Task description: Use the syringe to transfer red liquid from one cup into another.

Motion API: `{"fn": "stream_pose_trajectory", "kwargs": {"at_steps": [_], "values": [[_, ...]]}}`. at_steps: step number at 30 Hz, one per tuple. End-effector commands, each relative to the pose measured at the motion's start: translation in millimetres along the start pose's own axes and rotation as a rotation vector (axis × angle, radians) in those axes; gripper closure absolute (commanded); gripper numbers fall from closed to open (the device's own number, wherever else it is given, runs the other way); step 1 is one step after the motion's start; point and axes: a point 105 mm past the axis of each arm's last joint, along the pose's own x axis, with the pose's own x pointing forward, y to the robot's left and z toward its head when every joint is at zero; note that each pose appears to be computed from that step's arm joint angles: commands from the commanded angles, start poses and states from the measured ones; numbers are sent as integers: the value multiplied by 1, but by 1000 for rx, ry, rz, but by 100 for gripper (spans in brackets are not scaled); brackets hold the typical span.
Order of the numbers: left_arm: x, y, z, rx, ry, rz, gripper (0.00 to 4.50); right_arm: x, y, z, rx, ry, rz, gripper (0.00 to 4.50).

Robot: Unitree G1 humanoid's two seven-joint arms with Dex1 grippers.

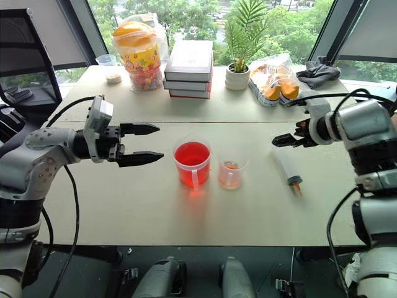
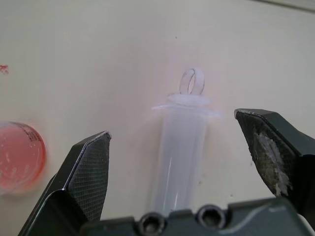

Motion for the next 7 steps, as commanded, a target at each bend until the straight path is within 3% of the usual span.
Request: {"fn": "stream_pose_trajectory", "kwargs": {"at_steps": [1,4,7], "values": [[-11,-3,10,38,-22,-3,0,-49,49,31,-272,-207,176,5],[-16,-1,9,37,-6,12,0,-71,71,26,-333,-281,234,5],[-19,1,7,33,11,24,0,-73,76,16,-337,-280,207,5]]}}
